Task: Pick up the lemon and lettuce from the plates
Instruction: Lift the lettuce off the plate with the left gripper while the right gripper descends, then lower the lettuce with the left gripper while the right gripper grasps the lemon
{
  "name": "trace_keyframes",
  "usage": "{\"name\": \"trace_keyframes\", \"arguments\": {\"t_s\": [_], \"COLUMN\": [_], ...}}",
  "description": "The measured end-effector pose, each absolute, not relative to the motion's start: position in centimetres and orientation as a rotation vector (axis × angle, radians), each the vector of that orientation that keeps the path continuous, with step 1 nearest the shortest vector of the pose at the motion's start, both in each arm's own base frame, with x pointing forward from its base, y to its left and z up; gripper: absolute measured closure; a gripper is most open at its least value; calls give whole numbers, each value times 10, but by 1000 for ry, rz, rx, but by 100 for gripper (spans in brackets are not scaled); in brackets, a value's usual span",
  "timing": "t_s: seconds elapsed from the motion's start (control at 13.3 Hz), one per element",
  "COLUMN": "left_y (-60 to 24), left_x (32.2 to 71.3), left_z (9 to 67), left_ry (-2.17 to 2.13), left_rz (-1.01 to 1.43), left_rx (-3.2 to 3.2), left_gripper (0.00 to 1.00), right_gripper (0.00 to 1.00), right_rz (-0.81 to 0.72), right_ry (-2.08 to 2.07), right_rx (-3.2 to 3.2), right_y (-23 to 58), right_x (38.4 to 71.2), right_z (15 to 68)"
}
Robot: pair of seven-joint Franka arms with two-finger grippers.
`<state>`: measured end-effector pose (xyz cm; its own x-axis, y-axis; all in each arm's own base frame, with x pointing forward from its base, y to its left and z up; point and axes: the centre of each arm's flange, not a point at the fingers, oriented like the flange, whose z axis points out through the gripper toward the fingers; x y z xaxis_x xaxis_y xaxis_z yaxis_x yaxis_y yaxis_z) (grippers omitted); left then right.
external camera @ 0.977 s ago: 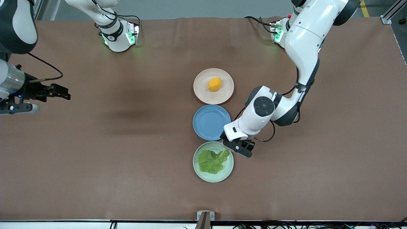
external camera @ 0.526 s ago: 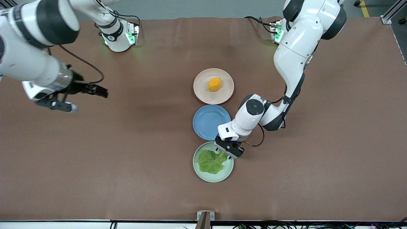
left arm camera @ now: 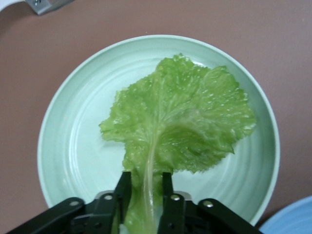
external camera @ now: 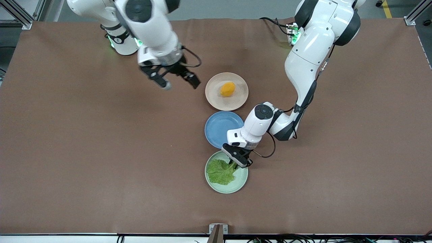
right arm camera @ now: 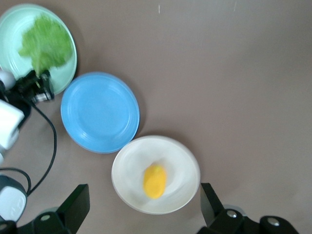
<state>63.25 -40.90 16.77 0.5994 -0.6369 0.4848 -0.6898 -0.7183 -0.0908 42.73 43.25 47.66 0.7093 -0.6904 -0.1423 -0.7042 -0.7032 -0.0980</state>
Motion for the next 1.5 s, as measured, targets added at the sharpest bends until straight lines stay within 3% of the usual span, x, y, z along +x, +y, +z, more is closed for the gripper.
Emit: {"name": "trace_keyframes", "arguments": {"t_s": [0.15, 0.23, 0.6, 1.05, 1.28, 1.5], "left_y": [-408, -408, -392, -317, -237, -180], "left_x": [635, 636, 661, 677, 668, 636], "left_z": [170, 173, 223, 327, 327, 292], "left_ry": [-1185, -1196, -1145, -1023, -936, -843], "left_rz": [773, 785, 829, 485, 277, 77], "left_rx": [2699, 2693, 2726, 2984, 3082, 3136], "left_gripper": [94, 96, 96, 96, 96, 96], "right_gripper": [0, 0, 0, 0, 0, 0], "right_rz": [116, 101, 99, 103, 99, 102], "right_ry": [1229, 1259, 1282, 1335, 1336, 1321], "right_rx": [-2763, -2765, -2827, -2831, -2825, -2847], "right_y": [480, 499, 542, 564, 573, 579], "right_x": [402, 392, 366, 363, 356, 343], "right_z": [425, 396, 289, 238, 223, 214]}}
